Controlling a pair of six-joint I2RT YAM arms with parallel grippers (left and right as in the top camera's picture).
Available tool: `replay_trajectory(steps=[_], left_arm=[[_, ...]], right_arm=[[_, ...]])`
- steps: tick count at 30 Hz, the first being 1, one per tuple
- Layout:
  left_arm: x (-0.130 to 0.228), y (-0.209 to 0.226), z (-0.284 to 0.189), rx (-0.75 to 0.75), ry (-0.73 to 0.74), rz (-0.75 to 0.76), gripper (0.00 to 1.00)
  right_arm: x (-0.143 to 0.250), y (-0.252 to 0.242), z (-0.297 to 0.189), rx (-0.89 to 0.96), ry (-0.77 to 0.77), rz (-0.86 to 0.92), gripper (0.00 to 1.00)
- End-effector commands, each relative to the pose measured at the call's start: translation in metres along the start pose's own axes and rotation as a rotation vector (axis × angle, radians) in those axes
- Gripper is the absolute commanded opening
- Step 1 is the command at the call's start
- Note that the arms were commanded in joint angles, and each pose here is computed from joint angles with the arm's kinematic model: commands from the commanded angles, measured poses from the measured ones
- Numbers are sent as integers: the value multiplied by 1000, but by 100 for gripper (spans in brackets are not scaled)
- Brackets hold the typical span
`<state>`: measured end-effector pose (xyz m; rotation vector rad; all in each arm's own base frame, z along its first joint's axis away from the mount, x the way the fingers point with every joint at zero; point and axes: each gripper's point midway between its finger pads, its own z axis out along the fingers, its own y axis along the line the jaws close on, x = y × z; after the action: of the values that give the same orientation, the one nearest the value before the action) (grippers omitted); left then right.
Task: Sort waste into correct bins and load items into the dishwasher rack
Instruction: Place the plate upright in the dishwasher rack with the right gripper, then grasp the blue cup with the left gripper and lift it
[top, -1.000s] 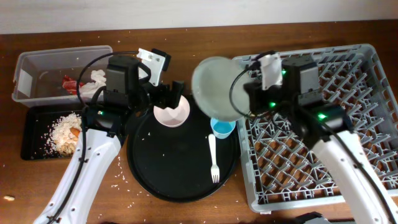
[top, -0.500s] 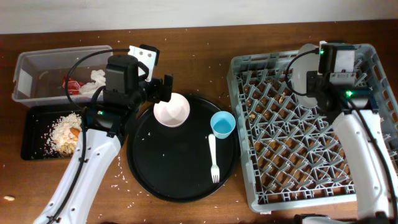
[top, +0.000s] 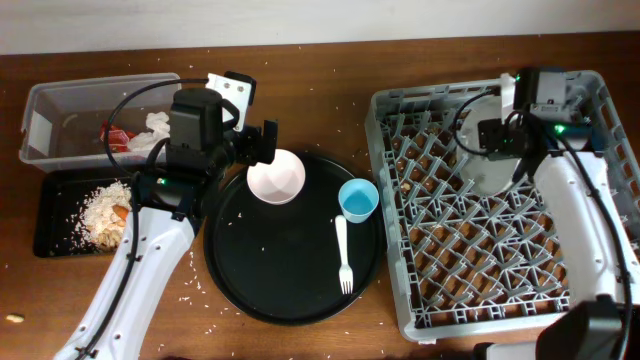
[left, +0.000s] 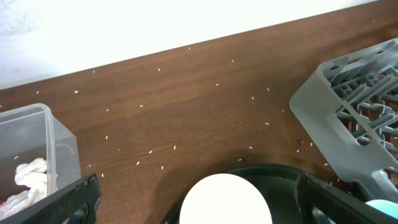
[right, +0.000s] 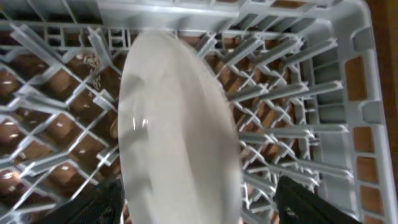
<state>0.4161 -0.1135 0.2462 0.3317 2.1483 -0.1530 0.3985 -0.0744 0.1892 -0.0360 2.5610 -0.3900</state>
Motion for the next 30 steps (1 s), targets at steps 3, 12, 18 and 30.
replay_trajectory(steps=[3,12,18,30], left_arm=[[-5,0,-1,-5,-10,15,99],[-3,-1,-1,0,-3,14,99],[30,-56,25,320,110,30,98],[93,-152,98,506,404,264,91]], right_arm=[[-40,-23,-79,8,-128,39,79],[-49,142,-144,-691,-189,-112,72],[-52,129,-127,-495,-134,44,76],[-19,37,-133,-358,-69,234,82]])
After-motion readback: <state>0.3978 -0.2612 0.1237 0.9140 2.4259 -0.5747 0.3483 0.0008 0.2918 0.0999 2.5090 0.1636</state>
